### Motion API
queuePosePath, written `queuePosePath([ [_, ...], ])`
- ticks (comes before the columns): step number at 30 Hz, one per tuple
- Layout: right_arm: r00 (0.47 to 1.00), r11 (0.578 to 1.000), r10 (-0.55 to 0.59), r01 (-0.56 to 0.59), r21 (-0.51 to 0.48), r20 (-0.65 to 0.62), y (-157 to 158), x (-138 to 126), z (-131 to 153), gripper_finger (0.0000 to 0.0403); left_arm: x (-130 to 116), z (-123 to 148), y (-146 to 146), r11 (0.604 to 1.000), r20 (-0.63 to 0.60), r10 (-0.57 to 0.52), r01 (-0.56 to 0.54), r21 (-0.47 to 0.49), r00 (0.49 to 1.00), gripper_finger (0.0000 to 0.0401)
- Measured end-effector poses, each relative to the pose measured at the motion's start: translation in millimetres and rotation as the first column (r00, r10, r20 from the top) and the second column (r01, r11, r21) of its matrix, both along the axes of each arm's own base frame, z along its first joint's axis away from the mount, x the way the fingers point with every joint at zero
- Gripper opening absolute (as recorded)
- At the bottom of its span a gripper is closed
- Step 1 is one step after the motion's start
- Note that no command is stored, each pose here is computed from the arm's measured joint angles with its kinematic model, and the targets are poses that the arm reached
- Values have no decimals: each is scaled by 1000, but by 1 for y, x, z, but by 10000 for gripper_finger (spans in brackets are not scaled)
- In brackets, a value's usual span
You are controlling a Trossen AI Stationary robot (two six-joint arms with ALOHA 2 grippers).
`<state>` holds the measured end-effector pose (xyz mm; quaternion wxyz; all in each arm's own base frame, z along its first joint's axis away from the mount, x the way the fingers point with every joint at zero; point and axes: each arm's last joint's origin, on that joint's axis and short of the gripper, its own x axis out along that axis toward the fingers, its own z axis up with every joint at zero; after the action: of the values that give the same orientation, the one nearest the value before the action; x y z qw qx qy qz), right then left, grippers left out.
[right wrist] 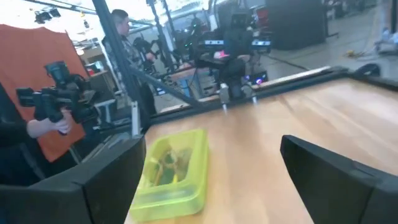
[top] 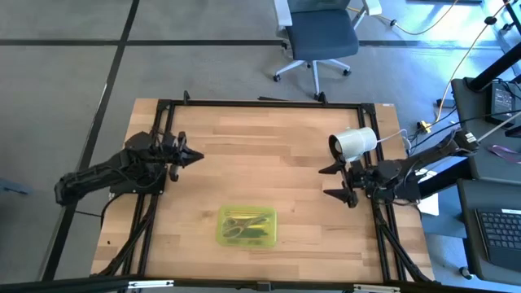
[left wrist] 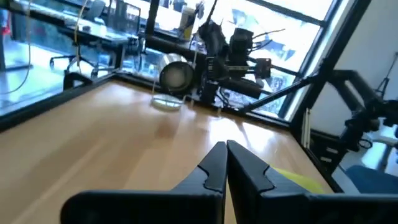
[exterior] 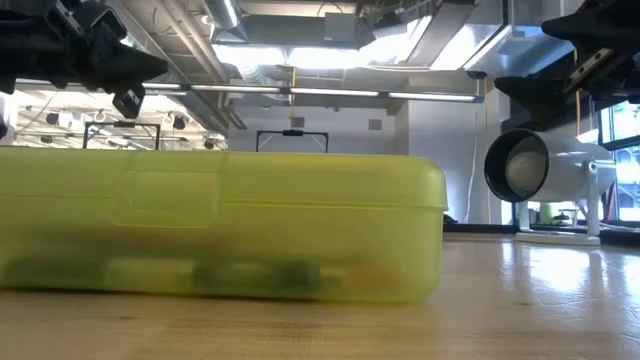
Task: Pick & place school supplies into a supply box
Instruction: Return to Home Position
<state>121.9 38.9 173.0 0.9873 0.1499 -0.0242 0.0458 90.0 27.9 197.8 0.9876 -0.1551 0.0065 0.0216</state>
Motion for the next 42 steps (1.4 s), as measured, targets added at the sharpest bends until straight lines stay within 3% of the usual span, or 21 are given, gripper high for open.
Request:
queuePosePath([
  [8, 998, 998, -33, 36, -55, 44, -7, -15, 5, 376, -12, 5, 6, 995, 73, 92, -94, 37, 993, 7],
  [12, 997, 997, -38, 43, -66, 67, -10, -23, 6, 376, -11, -4, 12, 985, 57, 173, -174, 18, 983, 4],
  [19, 996, 996, -56, 61, -72, 73, -13, -30, 5, 376, -7, -25, 19, 978, 93, 210, -209, -14, 973, 8],
  [26, 995, 995, -84, 86, -49, 49, -14, -30, 3, 376, -8, -25, 21, 965, 82, 238, -245, 92, 968, 6],
  [34, 983, 982, -180, 181, -60, 23, -17, -30, 0, 376, -7, -26, 21, 960, 78, 238, -247, 132, 968, 10],
  [42, 931, 927, -364, 363, -91, 16, -22, -31, 0, 376, -7, -25, 21, 958, 81, 239, -248, 142, 968, 7],
])
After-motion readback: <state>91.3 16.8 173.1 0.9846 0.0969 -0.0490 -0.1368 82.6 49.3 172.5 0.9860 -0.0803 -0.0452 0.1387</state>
